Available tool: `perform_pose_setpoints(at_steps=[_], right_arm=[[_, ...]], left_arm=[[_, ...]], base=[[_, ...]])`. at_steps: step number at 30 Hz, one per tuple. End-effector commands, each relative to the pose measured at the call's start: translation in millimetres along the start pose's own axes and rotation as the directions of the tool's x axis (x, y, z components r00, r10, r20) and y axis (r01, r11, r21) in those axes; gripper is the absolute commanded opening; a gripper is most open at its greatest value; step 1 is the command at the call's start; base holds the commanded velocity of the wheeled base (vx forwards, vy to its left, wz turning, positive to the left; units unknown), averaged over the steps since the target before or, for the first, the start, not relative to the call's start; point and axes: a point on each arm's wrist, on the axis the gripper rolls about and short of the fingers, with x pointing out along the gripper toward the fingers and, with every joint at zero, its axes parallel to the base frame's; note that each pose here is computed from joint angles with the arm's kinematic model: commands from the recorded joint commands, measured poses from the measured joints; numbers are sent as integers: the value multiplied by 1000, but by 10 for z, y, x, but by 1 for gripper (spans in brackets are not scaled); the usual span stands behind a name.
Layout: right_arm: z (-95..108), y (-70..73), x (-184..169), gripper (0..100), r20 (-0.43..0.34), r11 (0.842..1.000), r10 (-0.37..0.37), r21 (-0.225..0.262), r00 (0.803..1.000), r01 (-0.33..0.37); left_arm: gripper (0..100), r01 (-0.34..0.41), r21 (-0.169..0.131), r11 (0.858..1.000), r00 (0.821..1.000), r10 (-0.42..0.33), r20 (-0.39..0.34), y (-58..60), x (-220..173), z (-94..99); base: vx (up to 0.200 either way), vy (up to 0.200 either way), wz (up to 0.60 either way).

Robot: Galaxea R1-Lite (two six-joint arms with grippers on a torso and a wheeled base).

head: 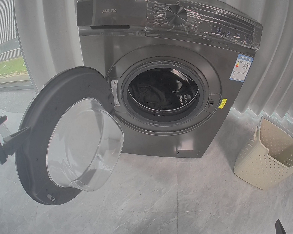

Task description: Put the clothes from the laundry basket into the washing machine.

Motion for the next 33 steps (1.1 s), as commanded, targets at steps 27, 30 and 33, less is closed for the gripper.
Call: perform_pose_setpoints(at_steps=[27,30,33], right_arm=[[-49,-4,9,100,-15,1000,0,3,1000,0],[-49,-4,9,100,-15,1000,0,3,1000,0],[-49,-4,9,100,-15,1000,0,3,1000,0]], left_arm=[[100,350,-140,926,929,-362,-75,-474,263,-17],[100,346,-169,923,931,-360,-60,-467,249,8],[100,321,-179,930,942,-332,-36,-433,226,25]], base=[[0,0,0],[0,0,0],[0,0,0]])
